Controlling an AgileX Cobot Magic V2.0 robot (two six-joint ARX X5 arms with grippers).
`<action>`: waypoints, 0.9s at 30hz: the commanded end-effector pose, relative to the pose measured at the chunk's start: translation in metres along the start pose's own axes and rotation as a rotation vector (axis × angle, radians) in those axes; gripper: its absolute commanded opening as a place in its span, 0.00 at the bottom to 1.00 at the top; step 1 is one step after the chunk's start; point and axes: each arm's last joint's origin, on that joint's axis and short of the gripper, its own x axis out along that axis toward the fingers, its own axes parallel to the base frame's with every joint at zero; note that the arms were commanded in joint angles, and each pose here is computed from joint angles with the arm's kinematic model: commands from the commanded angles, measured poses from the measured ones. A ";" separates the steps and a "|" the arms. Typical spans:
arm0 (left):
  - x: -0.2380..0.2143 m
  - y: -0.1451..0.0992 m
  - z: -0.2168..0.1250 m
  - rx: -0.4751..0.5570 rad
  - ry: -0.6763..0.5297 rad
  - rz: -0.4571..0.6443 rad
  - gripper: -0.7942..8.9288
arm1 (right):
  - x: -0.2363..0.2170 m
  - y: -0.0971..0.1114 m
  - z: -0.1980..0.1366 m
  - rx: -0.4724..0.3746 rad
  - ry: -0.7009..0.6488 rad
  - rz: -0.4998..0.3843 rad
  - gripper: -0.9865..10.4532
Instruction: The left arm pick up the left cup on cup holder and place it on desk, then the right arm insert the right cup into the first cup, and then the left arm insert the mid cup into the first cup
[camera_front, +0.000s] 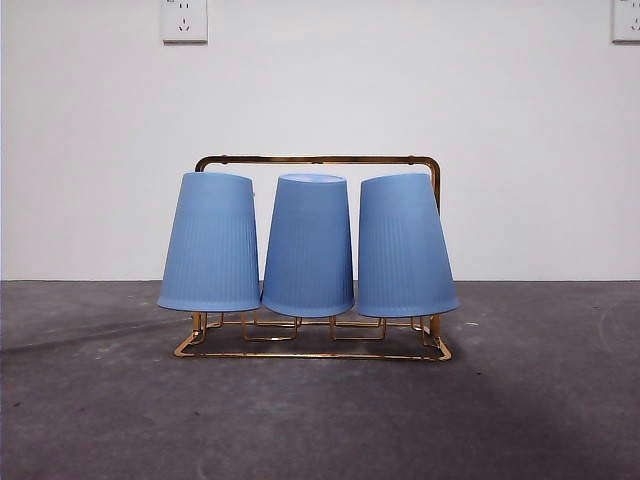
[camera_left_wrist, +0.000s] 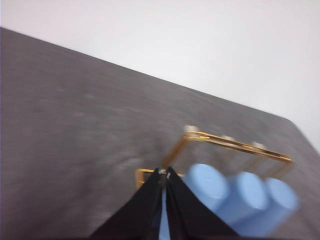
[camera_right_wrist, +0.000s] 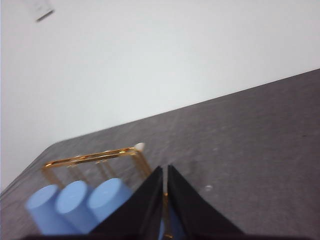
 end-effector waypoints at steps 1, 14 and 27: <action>0.002 -0.011 0.015 0.066 0.029 -0.101 0.09 | 0.000 0.010 0.016 -0.060 0.018 0.054 0.10; 0.020 -0.059 0.016 0.239 0.274 -0.452 0.09 | 0.016 0.045 0.061 -0.188 0.339 0.349 0.10; 0.008 -0.065 0.016 0.347 0.222 -0.520 0.19 | 0.021 0.048 0.062 -0.226 0.386 0.377 0.13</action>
